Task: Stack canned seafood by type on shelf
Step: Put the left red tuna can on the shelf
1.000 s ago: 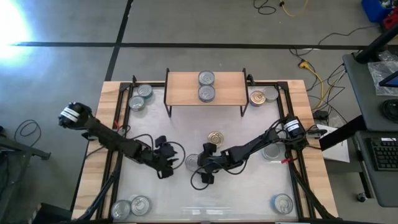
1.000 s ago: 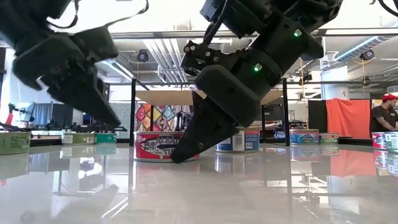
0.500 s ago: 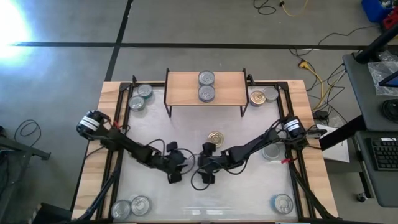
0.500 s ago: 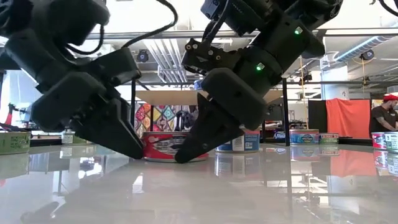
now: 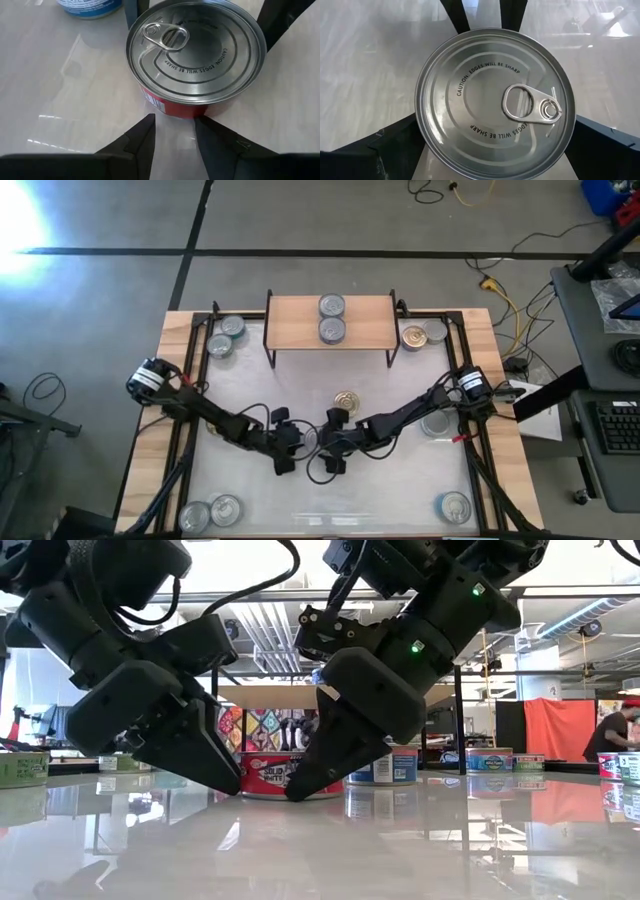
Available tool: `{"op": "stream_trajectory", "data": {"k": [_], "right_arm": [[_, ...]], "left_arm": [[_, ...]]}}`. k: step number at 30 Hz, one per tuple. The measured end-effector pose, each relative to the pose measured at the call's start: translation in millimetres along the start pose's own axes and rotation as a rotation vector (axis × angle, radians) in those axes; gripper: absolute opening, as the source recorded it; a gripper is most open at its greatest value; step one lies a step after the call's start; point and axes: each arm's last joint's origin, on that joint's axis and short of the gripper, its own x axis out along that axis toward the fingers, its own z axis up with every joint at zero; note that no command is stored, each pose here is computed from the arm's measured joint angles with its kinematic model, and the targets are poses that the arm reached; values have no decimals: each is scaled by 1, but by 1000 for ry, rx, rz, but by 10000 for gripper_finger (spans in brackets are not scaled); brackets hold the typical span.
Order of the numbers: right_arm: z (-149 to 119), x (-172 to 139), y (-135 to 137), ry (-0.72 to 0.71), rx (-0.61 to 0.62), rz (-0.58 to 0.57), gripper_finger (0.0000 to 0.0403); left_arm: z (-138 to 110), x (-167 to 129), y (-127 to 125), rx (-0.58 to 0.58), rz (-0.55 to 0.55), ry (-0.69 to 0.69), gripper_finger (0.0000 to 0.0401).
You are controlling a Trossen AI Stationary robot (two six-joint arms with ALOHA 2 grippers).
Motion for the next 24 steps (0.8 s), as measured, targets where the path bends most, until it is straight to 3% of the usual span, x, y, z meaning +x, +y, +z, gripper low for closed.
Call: {"op": "stream_trajectory", "data": {"k": [8, 15, 20, 24], "right_arm": [[0, -1, -1, 12, 40, -14, 366], [10, -10, -2, -12, 52, -7, 365], [27, -40, -3, -39, 17, 32, 361], [44, -75, -17, -67, -10, 4, 361]], "left_arm": [[0, -4, 3, -3, 14, 0, 127], [-1, -20, 7, -32, 43, -4, 127], [-11, -47, 10, -72, 50, -17, 127], [-16, -68, 11, -117, -23, -48, 127]]}}
